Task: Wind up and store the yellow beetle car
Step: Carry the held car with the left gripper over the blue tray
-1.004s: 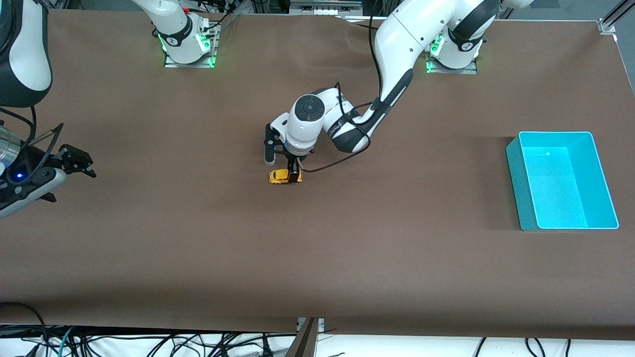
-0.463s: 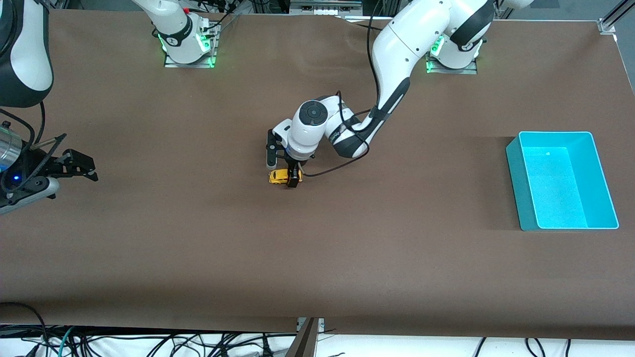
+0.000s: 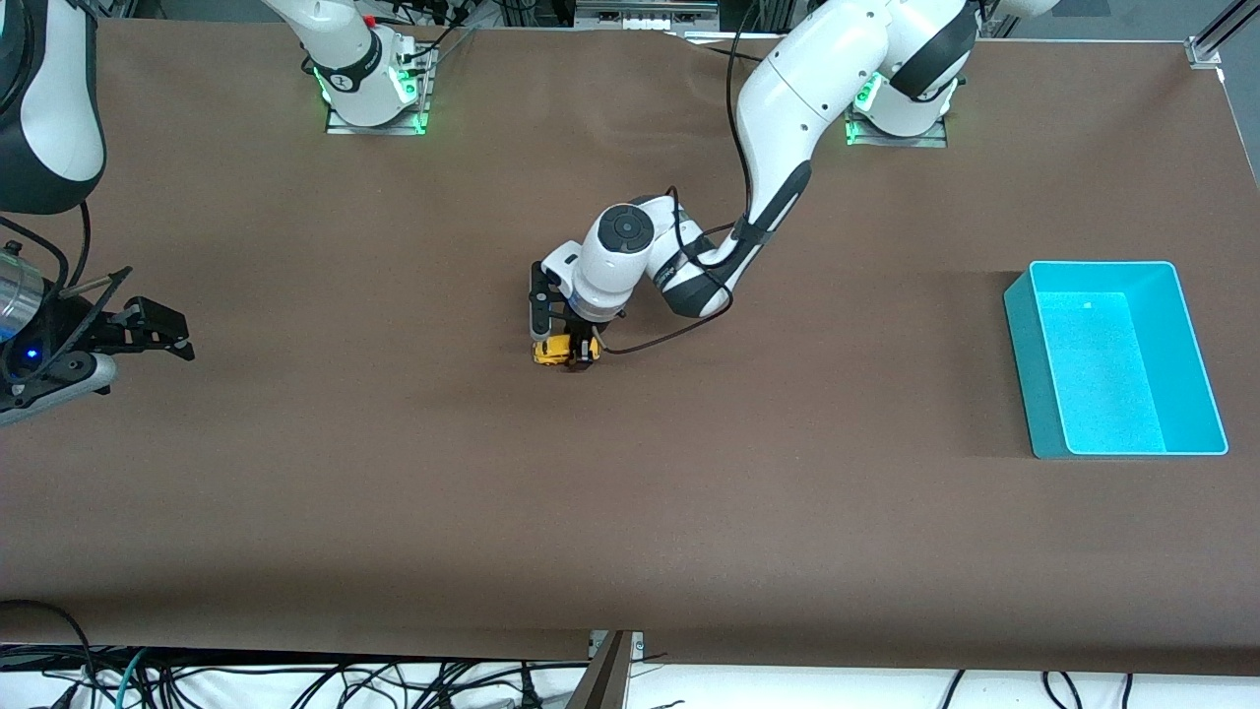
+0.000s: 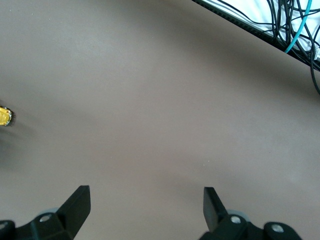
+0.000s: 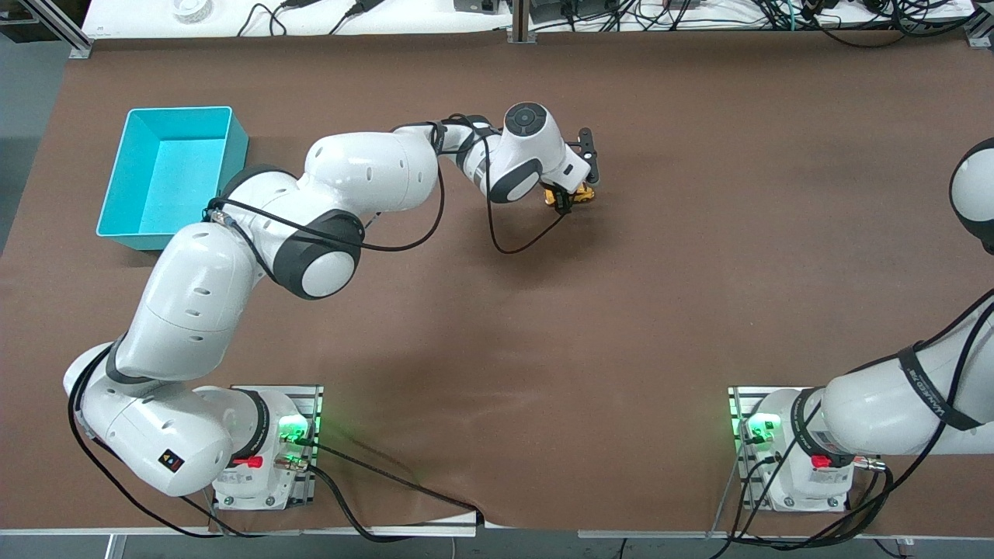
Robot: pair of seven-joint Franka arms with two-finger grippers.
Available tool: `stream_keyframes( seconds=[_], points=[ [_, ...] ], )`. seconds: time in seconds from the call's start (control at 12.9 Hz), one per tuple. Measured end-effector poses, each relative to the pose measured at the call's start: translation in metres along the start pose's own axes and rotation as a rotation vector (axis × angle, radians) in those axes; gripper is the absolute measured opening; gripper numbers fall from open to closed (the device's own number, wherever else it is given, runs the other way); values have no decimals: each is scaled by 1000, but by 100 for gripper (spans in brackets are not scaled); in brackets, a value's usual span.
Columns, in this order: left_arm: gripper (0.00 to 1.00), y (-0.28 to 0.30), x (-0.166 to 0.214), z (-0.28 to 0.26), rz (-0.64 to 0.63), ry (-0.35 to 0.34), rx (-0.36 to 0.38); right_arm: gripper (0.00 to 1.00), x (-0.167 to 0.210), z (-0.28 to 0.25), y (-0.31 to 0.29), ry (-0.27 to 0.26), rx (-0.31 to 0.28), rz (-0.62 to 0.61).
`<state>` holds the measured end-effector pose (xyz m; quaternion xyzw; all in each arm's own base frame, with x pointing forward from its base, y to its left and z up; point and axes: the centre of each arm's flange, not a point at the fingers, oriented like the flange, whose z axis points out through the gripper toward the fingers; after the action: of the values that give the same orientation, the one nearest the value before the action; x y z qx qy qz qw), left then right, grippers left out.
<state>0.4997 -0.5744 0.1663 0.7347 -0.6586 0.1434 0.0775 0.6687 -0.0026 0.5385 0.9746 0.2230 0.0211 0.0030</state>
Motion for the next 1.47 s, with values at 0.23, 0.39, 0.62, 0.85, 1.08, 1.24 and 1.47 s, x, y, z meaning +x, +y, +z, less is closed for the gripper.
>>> stream_keyframes(
  seconds=[0.23, 0.39, 0.62, 0.85, 1.08, 1.24, 1.47],
  points=[
    [52, -23, 3, -22, -51, 35, 12, 100, 0, 0, 0, 0, 0, 4],
    [52, -48, 0, -66, -121, -9, -56, 100, 0, 0, 0, 0, 0, 43],
    [51, -97, -35, -158, -217, -133, -171, 100, 0, 0, 0, 1, 0, 81],
    [51, -149, -116, -234, -343, -284, -252, 100, 0, 0, -1, -2, 1, 158],
    [51, -217, -237, -291, -510, -320, -269, 100, -1, -2, -6, -22, 9, 257],
    [51, -247, -317, -309, -525, -301, -282, 100, -4, -12, -8, -15, 7, 324],
    [51, -264, -409, -324, -402, -271, -340, 100, -15, -32, -14, -13, 7, 356]
  ],
)
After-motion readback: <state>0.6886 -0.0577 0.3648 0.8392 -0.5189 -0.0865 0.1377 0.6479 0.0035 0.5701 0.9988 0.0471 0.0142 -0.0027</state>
